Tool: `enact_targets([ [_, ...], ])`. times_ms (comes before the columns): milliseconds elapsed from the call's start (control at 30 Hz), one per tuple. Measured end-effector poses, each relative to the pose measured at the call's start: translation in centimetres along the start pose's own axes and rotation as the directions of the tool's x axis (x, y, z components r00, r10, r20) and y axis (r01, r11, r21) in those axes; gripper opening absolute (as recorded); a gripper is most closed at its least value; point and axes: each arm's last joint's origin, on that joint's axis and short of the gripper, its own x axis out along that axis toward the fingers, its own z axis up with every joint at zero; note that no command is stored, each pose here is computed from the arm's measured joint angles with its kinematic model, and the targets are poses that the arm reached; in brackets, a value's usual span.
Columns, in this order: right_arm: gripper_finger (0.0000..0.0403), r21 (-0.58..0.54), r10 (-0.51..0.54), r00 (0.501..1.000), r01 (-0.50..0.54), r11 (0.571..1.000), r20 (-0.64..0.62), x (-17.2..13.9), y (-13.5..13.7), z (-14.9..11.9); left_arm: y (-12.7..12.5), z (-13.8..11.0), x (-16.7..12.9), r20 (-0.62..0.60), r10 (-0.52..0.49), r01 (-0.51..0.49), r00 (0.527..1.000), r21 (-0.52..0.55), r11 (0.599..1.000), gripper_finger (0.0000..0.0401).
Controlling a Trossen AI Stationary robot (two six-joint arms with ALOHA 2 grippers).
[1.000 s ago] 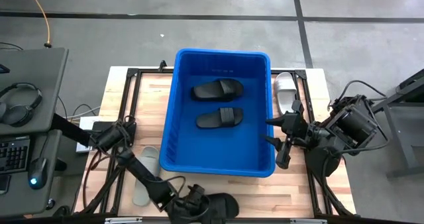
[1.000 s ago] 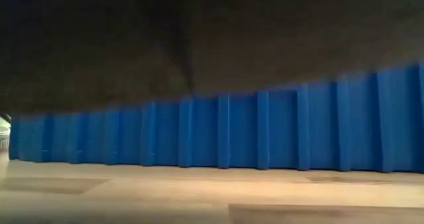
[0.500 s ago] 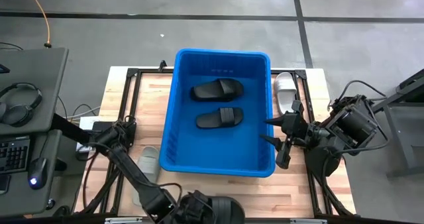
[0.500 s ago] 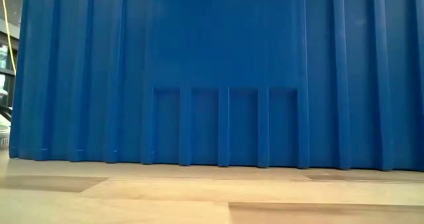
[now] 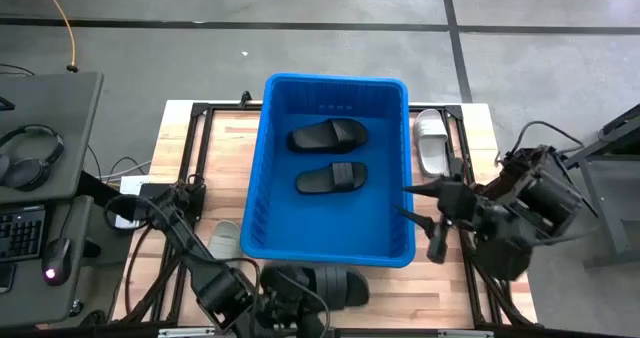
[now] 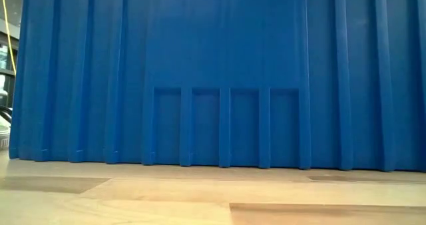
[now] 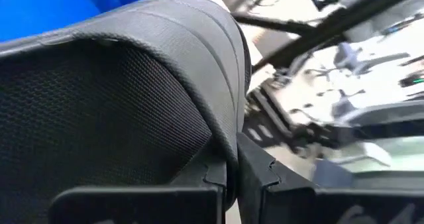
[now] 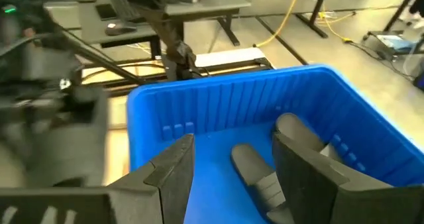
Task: Pick and place slides into bin
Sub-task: Put the black slide into the blue container
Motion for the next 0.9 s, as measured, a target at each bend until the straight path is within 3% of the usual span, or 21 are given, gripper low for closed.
enact_targets([
  [233, 0.0193, 0.137, 0.073, 0.997, -0.070, 0.988, -0.012, -1.3, 0.8, -0.6, 0.1, 4.5, -0.8, 0.048, 0.051, -0.056, 0.998, 0.101, 0.993, 0.0000],
  [433, 0.0193, 0.153, 0.191, 0.980, -0.182, 0.971, -0.051, -3.3, 2.4, -1.9, 1.5, 7.4, -0.7, 0.117, 0.140, -0.155, 0.983, 0.131, 0.979, 0.0000],
  [600, 0.0193, 0.086, 0.271, 0.962, -0.269, 0.959, -0.025, -4.5, 5.3, -2.9, 1.8, 9.3, -0.1, 0.107, 0.140, -0.156, 0.984, 0.158, 0.975, 0.0000],
  [767, 0.0193, -0.020, 0.466, 0.878, -0.467, 0.884, 0.110, -4.3, 8.9, -0.7, 2.0, 10.0, 0.4, 0.101, 0.148, -0.165, 0.984, 0.177, 0.970, 0.0000],
  [900, 0.0193, -0.086, 0.564, 0.820, -0.557, 0.826, 0.099, -3.0, 8.3, 0.9, 2.0, 10.1, 0.5, 0.097, 0.147, -0.163, 0.984, 0.195, 0.967, 0.0000],
])
